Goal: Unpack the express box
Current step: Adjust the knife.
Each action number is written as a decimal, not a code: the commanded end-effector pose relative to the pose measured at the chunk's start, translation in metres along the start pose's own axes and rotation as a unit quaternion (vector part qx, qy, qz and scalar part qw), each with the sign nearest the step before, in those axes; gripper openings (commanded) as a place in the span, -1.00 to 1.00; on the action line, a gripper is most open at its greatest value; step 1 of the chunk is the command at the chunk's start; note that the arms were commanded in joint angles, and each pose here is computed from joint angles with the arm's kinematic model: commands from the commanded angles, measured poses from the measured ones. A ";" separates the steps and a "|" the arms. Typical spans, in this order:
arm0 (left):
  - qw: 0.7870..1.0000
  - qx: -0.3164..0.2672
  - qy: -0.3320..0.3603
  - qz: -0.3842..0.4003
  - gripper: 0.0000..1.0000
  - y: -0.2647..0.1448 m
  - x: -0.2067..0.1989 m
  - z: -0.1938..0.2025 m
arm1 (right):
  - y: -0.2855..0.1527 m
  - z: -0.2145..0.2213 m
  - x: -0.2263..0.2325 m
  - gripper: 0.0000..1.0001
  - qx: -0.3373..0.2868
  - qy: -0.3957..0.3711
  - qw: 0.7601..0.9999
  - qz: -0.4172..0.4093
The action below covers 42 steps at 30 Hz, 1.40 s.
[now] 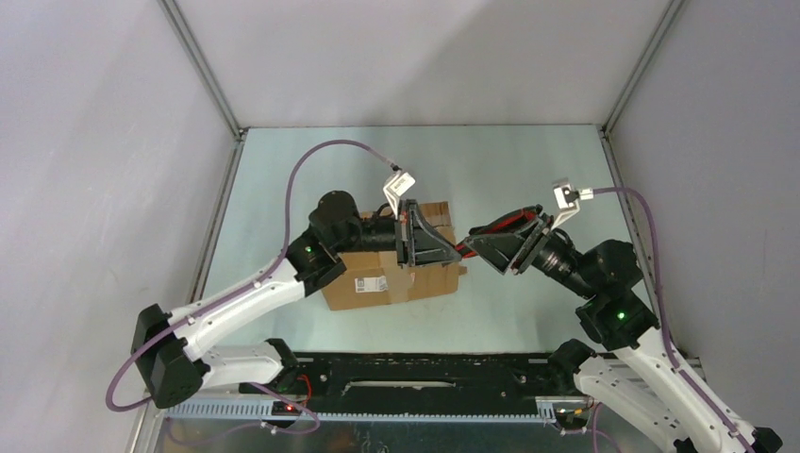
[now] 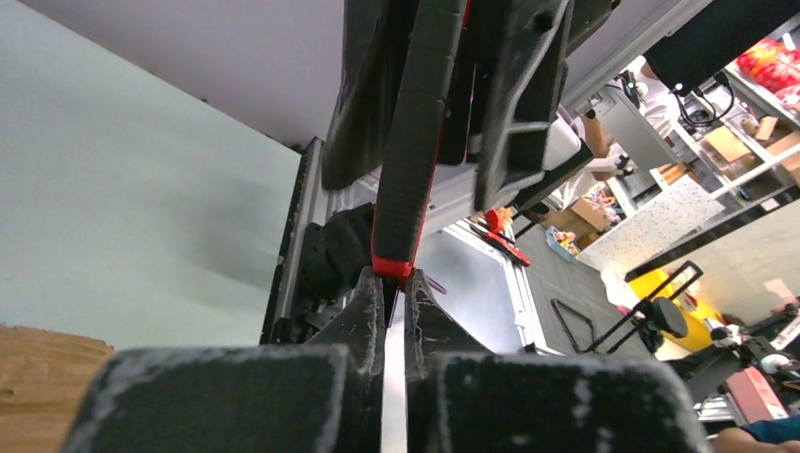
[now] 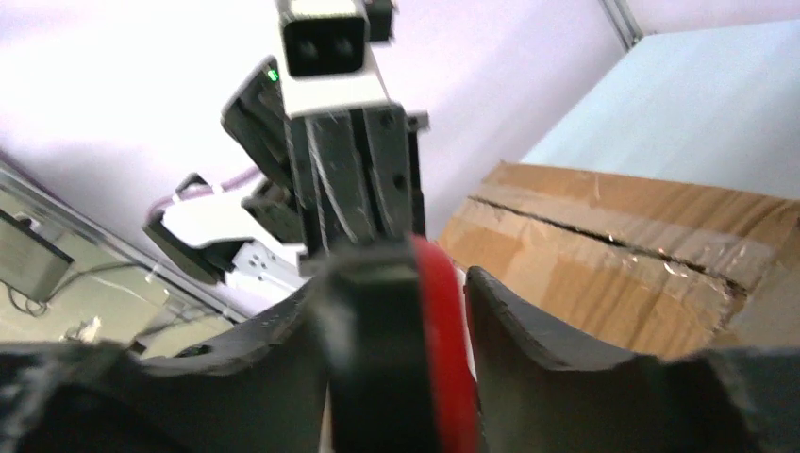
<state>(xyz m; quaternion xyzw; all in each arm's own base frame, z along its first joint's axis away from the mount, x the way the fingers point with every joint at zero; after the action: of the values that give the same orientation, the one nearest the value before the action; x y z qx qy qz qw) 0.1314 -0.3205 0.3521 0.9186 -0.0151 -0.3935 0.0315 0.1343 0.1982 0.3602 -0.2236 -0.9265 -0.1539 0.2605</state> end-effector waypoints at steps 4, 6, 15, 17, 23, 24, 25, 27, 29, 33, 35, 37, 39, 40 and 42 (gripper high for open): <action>0.998 -0.047 -0.017 0.033 -1.00 -0.002 -0.017 -0.005 | 0.006 -0.034 0.011 0.34 -0.107 -0.012 0.994 -0.029; 0.998 -0.061 -0.021 0.024 -1.00 -0.002 -0.016 -0.008 | 0.011 -0.032 0.010 0.26 -0.104 -0.003 0.994 -0.032; 0.984 -0.155 -0.090 0.023 -1.00 -0.002 -0.016 -0.028 | 0.018 -0.028 0.003 -0.02 -0.150 0.018 0.988 -0.025; 0.984 -0.152 -0.095 0.019 -1.00 -0.001 -0.016 -0.026 | 0.019 -0.029 -0.001 -0.16 -0.161 0.021 0.986 -0.018; 0.984 -0.148 -0.098 0.013 -1.00 -0.002 -0.017 -0.019 | 0.025 -0.030 -0.003 -0.39 -0.172 0.028 0.985 -0.022; 0.984 -0.148 -0.099 0.014 -1.00 -0.001 -0.017 -0.018 | 0.026 -0.030 -0.003 -0.49 -0.173 0.029 0.984 -0.024; 0.984 -0.147 -0.099 0.016 -1.00 0.000 -0.018 -0.017 | 0.026 -0.031 -0.003 -0.52 -0.174 0.029 0.984 -0.025; 0.985 -0.146 -0.096 0.014 -1.00 -0.001 -0.019 -0.017 | 0.027 -0.031 -0.003 -0.57 -0.176 0.030 0.984 -0.023; 0.985 -0.142 -0.093 0.016 -1.00 0.000 -0.021 -0.017 | 0.027 -0.032 -0.003 -0.81 -0.177 0.028 0.984 -0.025; 0.988 -0.123 -0.095 0.020 -1.00 0.004 -0.024 -0.015 | 0.030 -0.029 -0.005 -1.00 -0.170 0.032 0.985 -0.025; 0.989 -0.114 -0.094 0.012 -0.97 0.004 -0.023 -0.014 | 0.030 -0.028 -0.006 -1.00 -0.168 0.032 0.985 -0.023; 0.990 -0.103 -0.094 -0.038 -0.27 0.001 -0.012 -0.010 | 0.029 -0.027 -0.007 -1.00 -0.165 0.031 0.986 -0.018; 0.988 -0.099 -0.063 -0.096 0.28 -0.010 -0.007 -0.012 | 0.026 -0.025 -0.012 -1.00 -0.156 0.034 0.987 0.005; 0.986 -0.102 -0.034 -0.129 0.55 -0.018 -0.003 -0.015 | 0.022 -0.022 -0.017 -1.00 -0.148 0.037 0.988 0.024; 0.975 -0.109 -0.006 -0.195 0.67 -0.042 0.007 -0.022 | 0.016 -0.013 -0.027 -1.00 -0.129 0.041 0.989 0.063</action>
<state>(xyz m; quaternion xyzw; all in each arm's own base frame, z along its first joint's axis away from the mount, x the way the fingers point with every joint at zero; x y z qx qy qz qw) 0.1404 -0.3181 0.3434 0.8678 0.1081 -0.4783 0.0799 0.1668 0.2105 0.3680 -0.2576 -0.8839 -0.2851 0.2665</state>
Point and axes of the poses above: each gripper's point midway between its finger pads, its own y axis out along the fingers, its own x axis along the line the jaws close on, z = x × y, the point moved 4 cm from there along -y, back along the fingers, and after that the axes turned 9 degrees about -y, right-handed, at the moved point
